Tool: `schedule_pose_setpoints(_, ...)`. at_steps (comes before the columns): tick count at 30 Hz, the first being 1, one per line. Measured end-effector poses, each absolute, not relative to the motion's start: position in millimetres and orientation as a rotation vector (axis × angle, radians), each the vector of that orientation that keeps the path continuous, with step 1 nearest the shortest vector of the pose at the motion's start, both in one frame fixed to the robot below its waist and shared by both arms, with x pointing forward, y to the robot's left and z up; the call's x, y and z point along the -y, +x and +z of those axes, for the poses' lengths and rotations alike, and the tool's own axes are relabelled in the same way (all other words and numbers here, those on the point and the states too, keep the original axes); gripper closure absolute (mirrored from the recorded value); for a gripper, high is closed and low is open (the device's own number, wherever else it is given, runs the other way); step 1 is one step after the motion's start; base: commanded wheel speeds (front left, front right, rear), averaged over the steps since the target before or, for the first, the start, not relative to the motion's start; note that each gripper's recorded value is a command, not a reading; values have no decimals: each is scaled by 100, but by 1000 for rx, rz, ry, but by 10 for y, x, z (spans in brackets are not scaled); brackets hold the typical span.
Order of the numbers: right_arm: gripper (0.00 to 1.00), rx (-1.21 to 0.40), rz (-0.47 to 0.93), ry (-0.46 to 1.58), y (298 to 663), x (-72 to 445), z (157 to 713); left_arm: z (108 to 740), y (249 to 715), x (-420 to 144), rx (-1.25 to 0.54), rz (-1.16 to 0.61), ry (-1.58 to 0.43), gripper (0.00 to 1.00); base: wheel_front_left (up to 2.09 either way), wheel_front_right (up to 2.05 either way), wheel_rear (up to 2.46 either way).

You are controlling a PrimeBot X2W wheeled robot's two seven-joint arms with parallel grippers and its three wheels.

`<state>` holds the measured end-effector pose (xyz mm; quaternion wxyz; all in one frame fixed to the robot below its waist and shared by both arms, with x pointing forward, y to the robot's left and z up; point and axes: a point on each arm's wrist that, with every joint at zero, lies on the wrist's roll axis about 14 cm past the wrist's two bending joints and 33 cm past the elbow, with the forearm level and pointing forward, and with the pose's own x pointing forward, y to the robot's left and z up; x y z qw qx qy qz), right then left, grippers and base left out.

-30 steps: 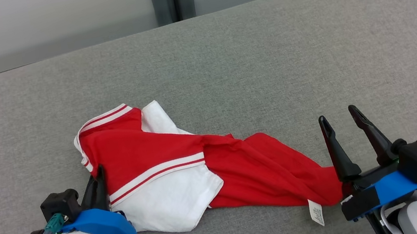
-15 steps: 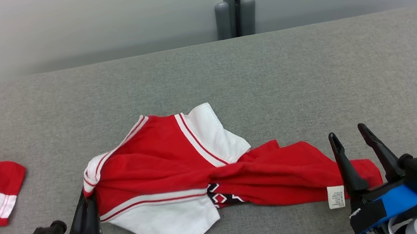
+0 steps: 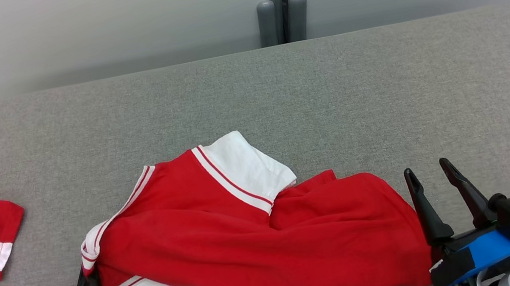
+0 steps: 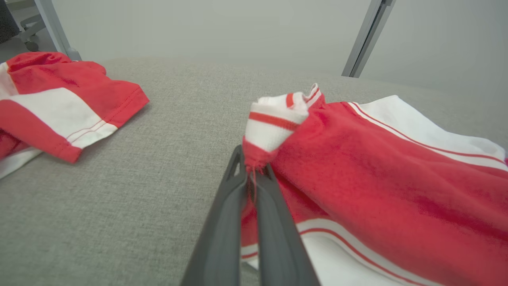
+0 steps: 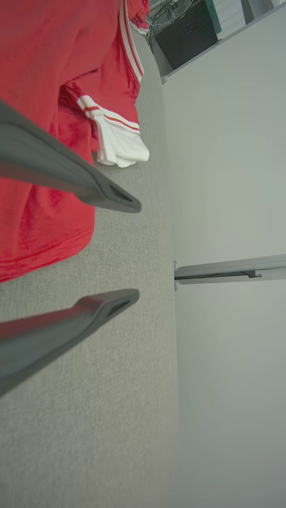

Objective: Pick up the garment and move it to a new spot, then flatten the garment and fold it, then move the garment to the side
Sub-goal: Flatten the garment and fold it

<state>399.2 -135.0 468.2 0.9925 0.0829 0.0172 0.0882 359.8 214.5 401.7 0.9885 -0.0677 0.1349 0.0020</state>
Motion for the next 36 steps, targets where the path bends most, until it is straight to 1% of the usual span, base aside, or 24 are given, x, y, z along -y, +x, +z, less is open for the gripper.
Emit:
schedule_pose_setpoints(1,0,-34,171,165,3989,1372,4683,4042,3626,-2137,-260,6,-139,0,0,0,0)
schedule_pose_setpoints(4,0,-28,155,162,3981,1426,4701,4258,3773,-2099,-182,-6,-131,0,0,0,0)
schedule_pose_setpoints(6,0,-21,143,160,3980,1469,4722,4586,3900,-2114,-70,5,-137,0,0,0,0)
schedule_pose_setpoints(9,0,-11,131,151,3976,1517,4753,4951,3948,-2158,52,31,-136,0,0,0,0)
schedule_pose_setpoints(15,0,-1,121,146,3962,1556,4790,5278,3897,-2126,157,26,-91,0,0,0,0)
schedule_pose_setpoints(17,0,-7,116,141,3947,1572,4769,5276,3874,-2123,156,27,-75,0,0,0,0)
schedule_pose_setpoints(20,0,-31,108,135,3908,1599,4695,5105,3822,-2080,102,18,-55,0,0,0,0)
schedule_pose_setpoints(26,0,-66,107,119,3877,1603,4587,4937,3800,-2047,48,10,-44,0,0,0,0)
schedule_pose_setpoints(30,0,-84,155,108,3930,1459,4544,4868,3790,-2065,26,17,-41,0,0,0,0)
schedule_pose_setpoints(36,0,-90,283,32,4204,1168,4575,4860,3816,-2073,24,21,-45,0,0,0,0)
